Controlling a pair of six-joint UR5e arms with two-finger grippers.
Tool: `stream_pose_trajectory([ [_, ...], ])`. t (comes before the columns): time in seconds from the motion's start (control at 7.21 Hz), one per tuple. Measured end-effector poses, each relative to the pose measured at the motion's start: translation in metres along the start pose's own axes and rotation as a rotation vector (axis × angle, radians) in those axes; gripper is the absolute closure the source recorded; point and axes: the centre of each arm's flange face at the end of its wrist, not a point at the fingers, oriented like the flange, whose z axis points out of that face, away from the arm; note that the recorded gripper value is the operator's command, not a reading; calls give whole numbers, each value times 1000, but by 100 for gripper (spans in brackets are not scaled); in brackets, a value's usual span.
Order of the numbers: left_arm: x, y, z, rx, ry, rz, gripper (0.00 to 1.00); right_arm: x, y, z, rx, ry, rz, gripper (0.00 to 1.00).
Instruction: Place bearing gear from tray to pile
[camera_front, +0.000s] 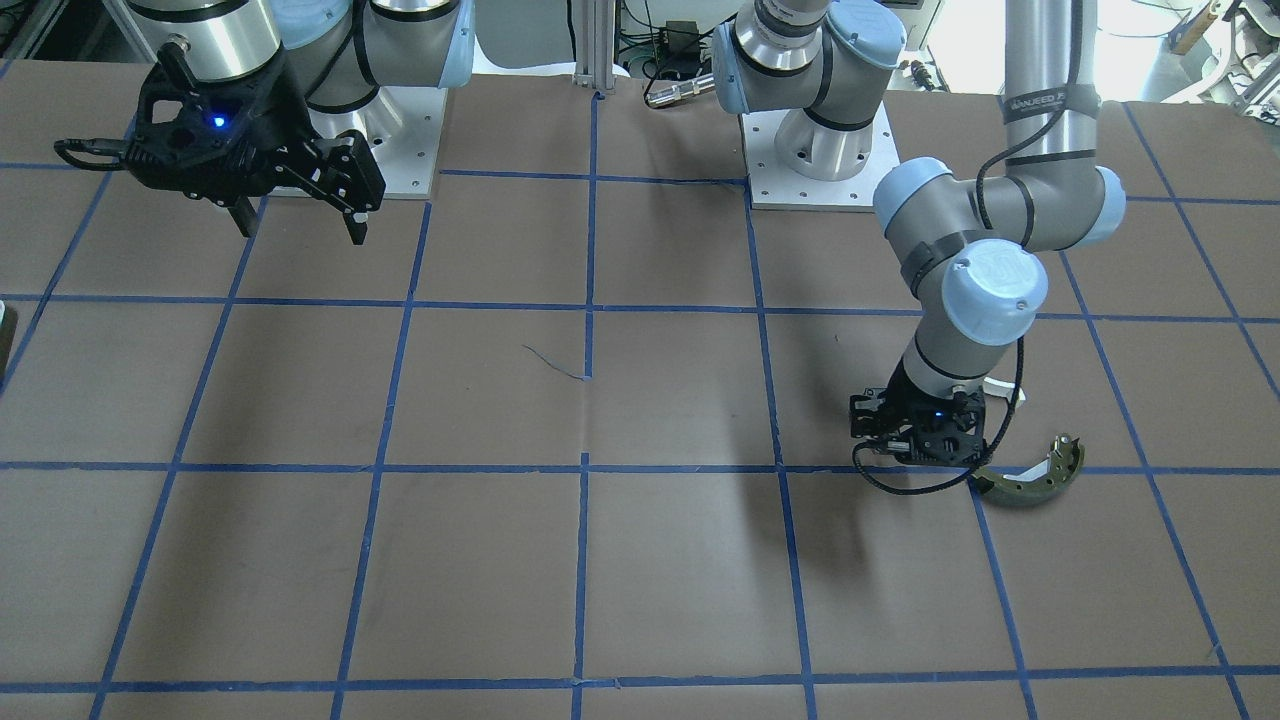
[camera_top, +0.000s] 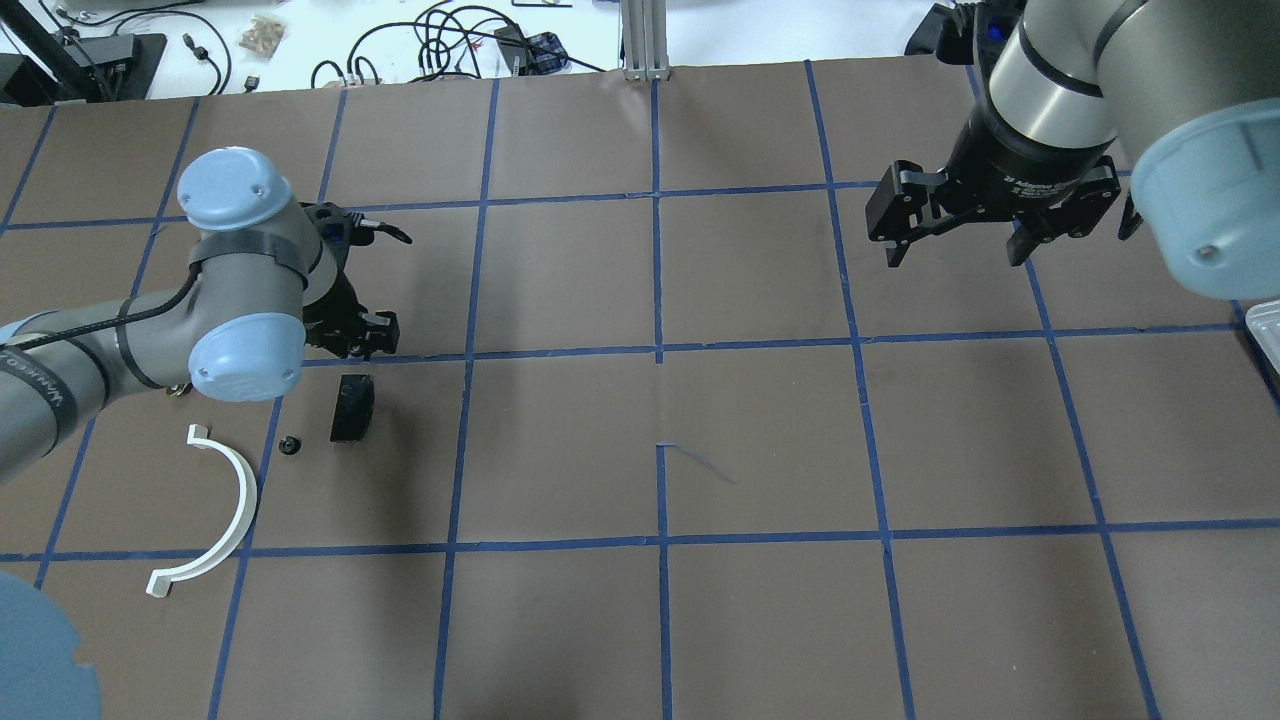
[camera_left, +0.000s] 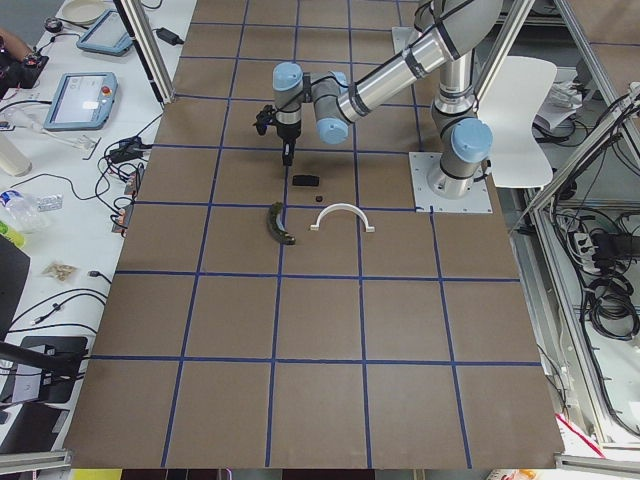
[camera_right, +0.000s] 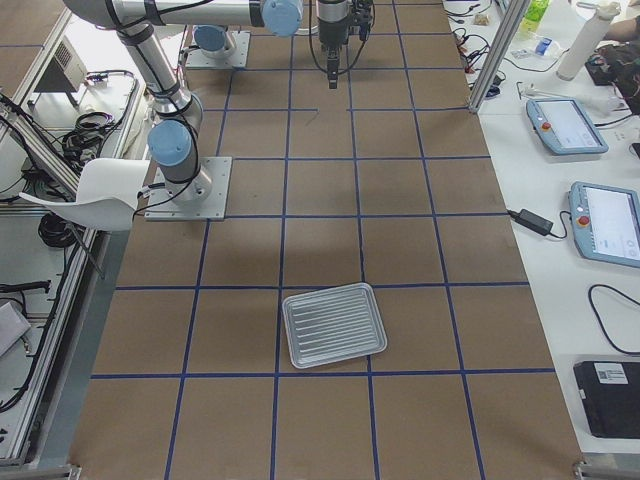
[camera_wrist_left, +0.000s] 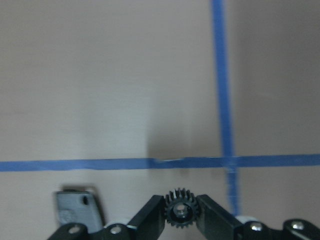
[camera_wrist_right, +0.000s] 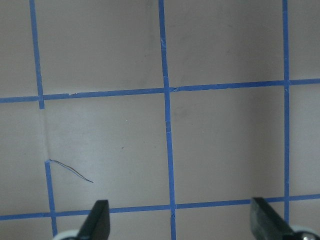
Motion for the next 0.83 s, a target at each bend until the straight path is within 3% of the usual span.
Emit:
stream_pose_trajectory([
  [0.42,-66,15,25,-49,22,-2,100,0,4,2,-4,-1,0,0],
  [0.69,-72,26,39,-84,39,-15,99,0,5,2,-2,-1,-1,0],
  [0.83,-70,32,45,-98,45,-14,50,0,5,1,0,0,0,0],
])
